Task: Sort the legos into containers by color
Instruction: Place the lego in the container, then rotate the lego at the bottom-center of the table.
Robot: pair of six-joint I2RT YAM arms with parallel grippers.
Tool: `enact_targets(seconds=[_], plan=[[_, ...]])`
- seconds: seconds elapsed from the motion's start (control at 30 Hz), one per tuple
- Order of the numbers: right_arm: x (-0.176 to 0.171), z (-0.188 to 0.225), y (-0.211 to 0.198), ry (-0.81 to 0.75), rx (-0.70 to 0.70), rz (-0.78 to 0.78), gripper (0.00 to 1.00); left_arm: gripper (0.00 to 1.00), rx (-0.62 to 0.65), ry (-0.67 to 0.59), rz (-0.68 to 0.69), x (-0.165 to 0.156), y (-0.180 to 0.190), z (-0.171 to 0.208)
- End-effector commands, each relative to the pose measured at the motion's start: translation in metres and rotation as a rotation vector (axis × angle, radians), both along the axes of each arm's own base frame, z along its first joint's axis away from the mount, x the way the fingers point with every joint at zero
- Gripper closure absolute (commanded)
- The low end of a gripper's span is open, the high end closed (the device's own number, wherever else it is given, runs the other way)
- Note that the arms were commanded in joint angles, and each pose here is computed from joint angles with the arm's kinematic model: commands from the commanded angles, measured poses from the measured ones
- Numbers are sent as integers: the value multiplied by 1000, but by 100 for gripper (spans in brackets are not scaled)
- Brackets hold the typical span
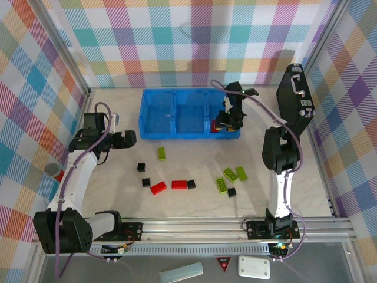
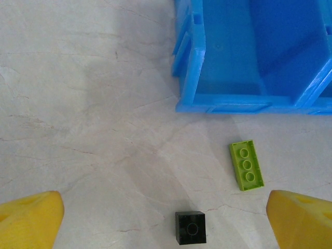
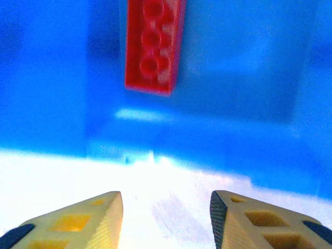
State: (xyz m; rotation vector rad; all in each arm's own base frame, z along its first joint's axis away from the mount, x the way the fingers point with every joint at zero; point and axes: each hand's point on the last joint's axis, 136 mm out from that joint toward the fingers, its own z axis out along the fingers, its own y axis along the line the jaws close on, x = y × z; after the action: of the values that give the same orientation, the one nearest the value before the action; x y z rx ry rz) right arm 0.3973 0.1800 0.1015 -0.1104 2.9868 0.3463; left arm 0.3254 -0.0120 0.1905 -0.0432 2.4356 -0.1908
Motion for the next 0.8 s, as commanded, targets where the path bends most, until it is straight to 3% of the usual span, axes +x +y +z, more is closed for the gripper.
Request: enact_targets(seconds=[0.0,0.4,0.6,0.77], plan=[[-30,9,-12,-9,-118,56,50,0,11,19,1,-1,5,-4],[-128,-7,-15,35,-248,260,51,0,9,17,-2,1,4,-4],[-158,-22,-11,84,-296,489,50,0,2,17,-6,2,2,-4],[-163,-37,0,120,-281,524,50,0,4,18,-3,1,4,-4]])
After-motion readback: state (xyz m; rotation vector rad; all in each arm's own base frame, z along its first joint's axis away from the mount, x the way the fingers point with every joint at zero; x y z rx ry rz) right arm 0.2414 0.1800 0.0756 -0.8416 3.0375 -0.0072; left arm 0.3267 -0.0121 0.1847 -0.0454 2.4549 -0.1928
